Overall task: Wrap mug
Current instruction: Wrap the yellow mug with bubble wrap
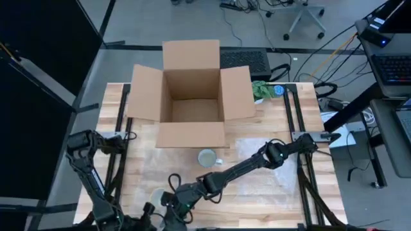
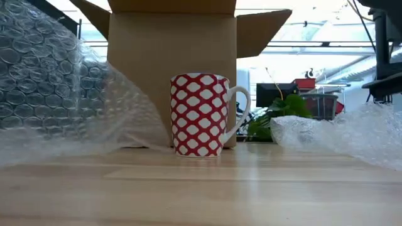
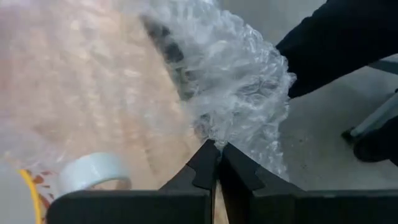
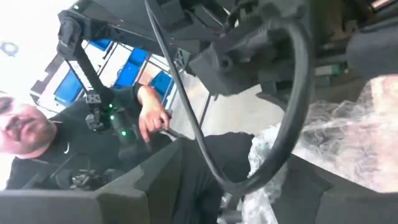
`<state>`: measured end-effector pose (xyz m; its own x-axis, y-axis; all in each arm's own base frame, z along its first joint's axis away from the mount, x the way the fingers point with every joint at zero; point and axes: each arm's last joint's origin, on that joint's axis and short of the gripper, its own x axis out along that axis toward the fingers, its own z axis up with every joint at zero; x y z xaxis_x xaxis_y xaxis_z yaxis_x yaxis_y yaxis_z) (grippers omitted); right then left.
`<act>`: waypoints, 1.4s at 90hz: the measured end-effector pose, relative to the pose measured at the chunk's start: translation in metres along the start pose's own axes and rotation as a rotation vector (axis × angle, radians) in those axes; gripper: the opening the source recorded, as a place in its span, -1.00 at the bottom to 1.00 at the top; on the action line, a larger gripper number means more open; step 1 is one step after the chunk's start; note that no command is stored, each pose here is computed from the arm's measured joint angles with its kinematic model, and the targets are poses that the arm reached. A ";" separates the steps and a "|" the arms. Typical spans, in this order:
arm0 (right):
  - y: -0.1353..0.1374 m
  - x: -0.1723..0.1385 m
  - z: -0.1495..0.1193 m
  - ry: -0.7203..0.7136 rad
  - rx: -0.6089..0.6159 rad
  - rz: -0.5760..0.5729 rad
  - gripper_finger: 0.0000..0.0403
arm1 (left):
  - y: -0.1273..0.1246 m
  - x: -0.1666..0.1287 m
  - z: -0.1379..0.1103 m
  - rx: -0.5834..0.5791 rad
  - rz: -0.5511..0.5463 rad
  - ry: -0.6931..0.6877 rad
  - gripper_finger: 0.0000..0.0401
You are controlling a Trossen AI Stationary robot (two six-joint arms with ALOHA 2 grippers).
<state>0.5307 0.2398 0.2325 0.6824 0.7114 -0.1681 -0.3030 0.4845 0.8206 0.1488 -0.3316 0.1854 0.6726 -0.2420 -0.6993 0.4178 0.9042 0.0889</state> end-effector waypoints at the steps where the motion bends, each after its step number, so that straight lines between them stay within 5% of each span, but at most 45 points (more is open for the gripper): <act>1: 0.000 0.000 0.001 -0.003 -0.002 0.000 -0.05 | 0.000 0.000 0.000 0.000 0.000 0.000 -1.00; 33: -0.008 -0.025 0.049 -0.169 -0.169 0.094 -0.05 | 0.001 0.000 0.001 -0.002 0.016 -0.010 -1.00; 53: 0.036 -0.037 0.049 -0.142 -0.330 0.064 -0.05 | 0.000 0.000 0.000 -0.003 0.016 -0.009 -1.00; 77: 0.096 -0.060 0.002 -0.029 -0.506 -0.523 -0.18 | 0.000 0.000 0.000 -0.026 0.015 -0.010 -1.00; 90: 0.127 -0.071 -0.043 0.028 -0.448 -0.764 -0.23 | 0.000 0.000 0.000 -0.027 0.015 -0.010 -1.00; 102: 0.099 -0.051 -0.099 0.151 -0.398 -0.960 -0.24 | 0.000 0.000 0.001 -0.029 0.015 -0.014 -1.00; 126: 0.021 -0.001 -0.162 0.206 -0.445 -1.090 -0.24 | 0.001 0.000 0.001 -0.029 0.030 -0.021 -1.00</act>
<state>0.4157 0.3317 0.1618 0.6155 -0.1354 -0.7764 0.1380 0.9884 -0.0630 0.1503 -0.3310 0.1859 0.6975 -0.2217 -0.6814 0.3796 0.9209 0.0890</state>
